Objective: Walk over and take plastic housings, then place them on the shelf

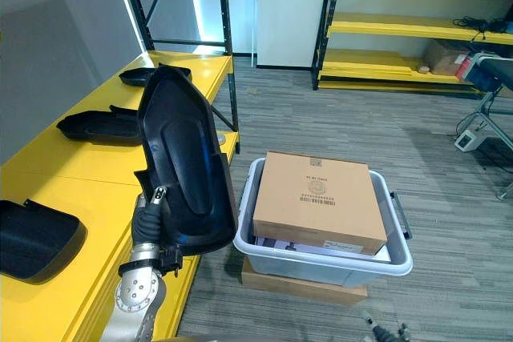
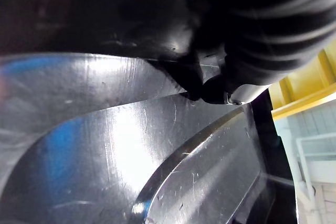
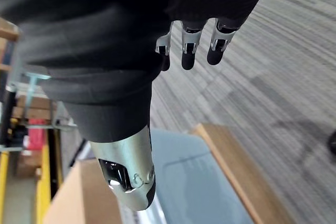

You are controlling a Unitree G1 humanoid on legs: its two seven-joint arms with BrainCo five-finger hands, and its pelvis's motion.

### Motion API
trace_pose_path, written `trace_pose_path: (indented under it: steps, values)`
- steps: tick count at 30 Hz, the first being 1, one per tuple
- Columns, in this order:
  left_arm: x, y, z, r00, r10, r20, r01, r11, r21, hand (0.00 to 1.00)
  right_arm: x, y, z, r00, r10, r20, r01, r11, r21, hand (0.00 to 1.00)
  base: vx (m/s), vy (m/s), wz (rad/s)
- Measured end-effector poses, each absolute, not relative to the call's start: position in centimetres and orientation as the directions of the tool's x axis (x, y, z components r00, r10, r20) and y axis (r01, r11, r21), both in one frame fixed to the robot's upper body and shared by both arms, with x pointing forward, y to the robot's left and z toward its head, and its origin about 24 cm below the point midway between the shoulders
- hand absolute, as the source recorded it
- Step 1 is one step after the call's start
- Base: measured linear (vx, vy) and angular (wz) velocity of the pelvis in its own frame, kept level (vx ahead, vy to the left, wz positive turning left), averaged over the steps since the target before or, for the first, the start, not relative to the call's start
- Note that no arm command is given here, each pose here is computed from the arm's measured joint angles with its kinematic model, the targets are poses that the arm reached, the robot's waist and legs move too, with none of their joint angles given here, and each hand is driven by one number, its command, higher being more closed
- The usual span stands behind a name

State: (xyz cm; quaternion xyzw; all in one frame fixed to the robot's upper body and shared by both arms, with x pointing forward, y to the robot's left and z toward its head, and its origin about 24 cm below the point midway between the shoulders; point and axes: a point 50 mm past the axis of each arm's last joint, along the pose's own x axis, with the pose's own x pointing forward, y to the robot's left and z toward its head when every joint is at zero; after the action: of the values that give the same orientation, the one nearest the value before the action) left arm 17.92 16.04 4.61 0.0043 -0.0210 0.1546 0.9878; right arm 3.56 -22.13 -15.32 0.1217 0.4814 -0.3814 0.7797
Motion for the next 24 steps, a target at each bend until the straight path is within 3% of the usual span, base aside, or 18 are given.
trace_pose_path:
  steps: [4, 13, 24]
  values:
    - [18.0, 16.1, 5.8, 0.944, 0.317, 0.091, -0.315, 0.949, -0.028, 1.0, 5.3, -20.7, -15.7, 0.294, -0.424, -0.856, 0.64, 0.753, -0.153, 0.0, -0.04, -0.055, 1.37]
    - [18.1, 15.6, 7.8, 0.911, 0.366, 0.188, -0.345, 0.929, -0.135, 1.0, 7.4, -21.2, -15.4, 0.345, -0.428, -0.835, 0.58, 0.797, -0.168, 0.0, -0.02, 0.03, 1.48]
    - [18.6, 15.7, 9.5, 0.89, 0.364, 0.275, -0.319, 0.928, -0.194, 1.0, 10.0, -20.3, -15.1, 0.397, -0.413, -0.819, 0.566, 0.813, -0.136, 0.0, 0.09, 0.188, 0.61]
